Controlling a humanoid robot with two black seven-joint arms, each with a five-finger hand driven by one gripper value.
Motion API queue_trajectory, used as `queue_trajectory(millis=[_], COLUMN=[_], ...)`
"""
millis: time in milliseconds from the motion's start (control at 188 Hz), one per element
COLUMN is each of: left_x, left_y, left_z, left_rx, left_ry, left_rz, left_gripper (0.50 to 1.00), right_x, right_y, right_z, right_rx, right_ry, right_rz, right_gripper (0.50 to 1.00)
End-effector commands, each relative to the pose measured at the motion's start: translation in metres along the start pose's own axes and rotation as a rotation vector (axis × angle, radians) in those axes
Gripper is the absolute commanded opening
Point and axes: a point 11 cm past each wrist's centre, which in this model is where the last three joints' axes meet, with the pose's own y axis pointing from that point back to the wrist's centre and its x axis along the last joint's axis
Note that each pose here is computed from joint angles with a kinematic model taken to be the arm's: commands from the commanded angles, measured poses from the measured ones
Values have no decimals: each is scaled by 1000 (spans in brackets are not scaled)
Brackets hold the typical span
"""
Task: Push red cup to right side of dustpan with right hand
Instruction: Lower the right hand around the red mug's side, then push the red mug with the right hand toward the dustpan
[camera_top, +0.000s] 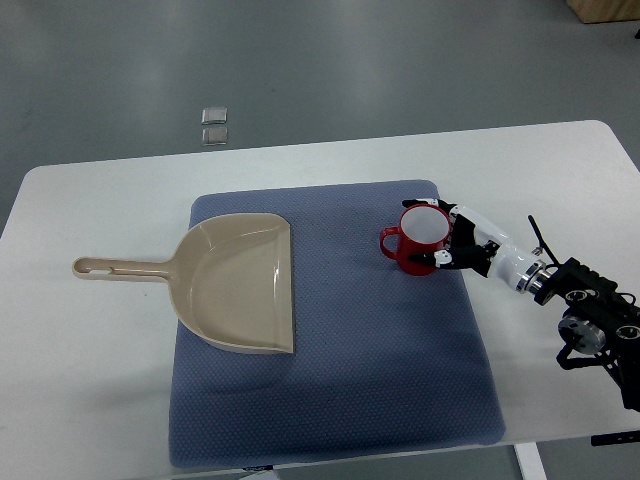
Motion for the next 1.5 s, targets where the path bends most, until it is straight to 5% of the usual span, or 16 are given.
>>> queue_trajectory(millis=[0,1492], left_x=[0,1], left_y=[0,0], left_z=[0,0], left_rx=[0,0], left_ry=[0,0], left_rz=[0,2], left_gripper=[1000,1000], right_x=[0,-73], right_y=[-1,-48], right_z=[2,14], right_rx=[-3,33], right_ry=[0,-26], right_rz=[7,-43], right_gripper=[936,932])
